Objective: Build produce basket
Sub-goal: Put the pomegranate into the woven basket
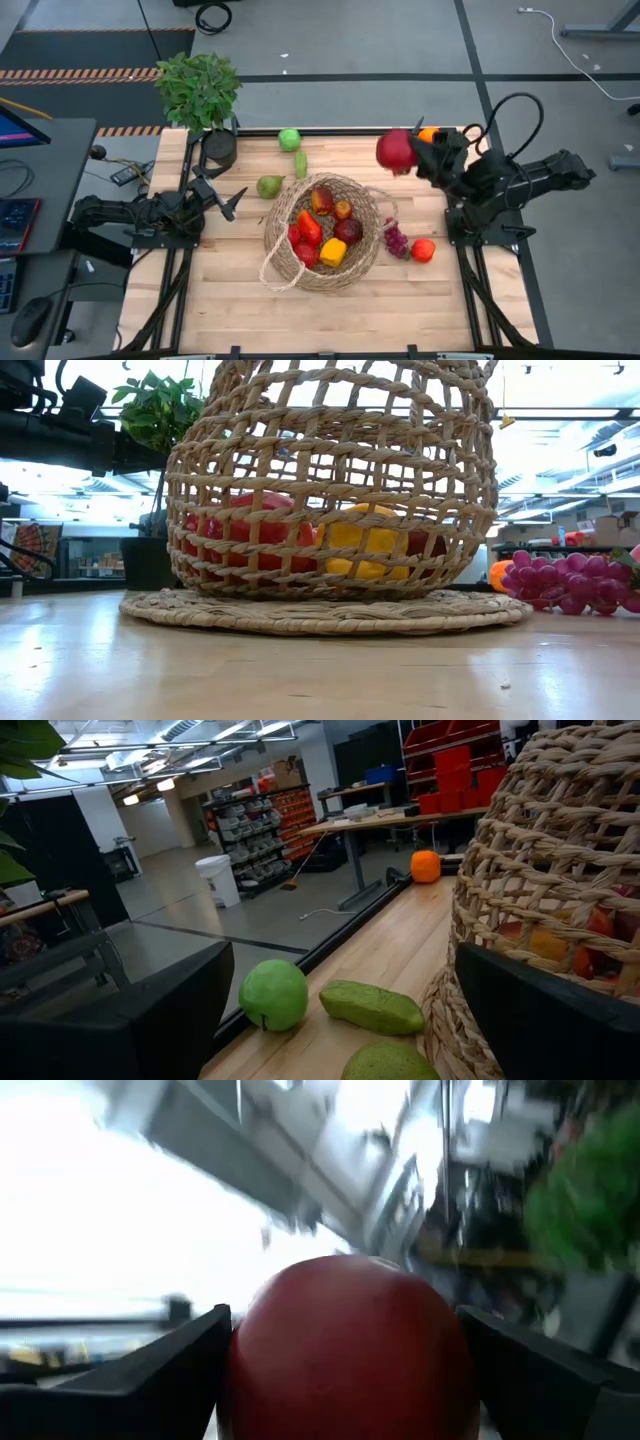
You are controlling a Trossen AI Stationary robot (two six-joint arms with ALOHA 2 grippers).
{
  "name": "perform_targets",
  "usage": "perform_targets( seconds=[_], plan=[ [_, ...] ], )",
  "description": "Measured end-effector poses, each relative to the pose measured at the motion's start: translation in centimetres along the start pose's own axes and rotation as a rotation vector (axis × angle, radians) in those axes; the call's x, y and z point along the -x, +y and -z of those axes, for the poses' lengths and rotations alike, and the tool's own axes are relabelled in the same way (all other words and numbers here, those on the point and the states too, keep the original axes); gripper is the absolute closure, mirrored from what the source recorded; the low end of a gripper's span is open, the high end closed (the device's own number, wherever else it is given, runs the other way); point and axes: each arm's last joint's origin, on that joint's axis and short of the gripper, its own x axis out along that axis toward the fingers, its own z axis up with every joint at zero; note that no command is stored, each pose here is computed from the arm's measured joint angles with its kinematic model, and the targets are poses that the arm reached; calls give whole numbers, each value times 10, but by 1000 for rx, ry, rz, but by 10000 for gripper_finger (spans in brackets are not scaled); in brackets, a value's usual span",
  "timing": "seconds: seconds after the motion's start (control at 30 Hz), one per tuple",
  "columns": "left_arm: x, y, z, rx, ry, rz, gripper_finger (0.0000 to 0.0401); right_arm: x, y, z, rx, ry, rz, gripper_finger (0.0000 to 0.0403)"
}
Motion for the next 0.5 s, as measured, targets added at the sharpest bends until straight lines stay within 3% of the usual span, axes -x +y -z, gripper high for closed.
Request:
perform_targets(
  seconds=[0.23,0.37,0.5],
  plan=[
    [0,0,0,0,0,0,13,-22,-19,-8,55,-147,2,26],
    [0,0,0,1,0,0,13,-41,-14,-10,208,-184,7,26],
    [0,0,0,0,0,0,13,-59,-3,-10,441,-156,56,26]
  ],
)
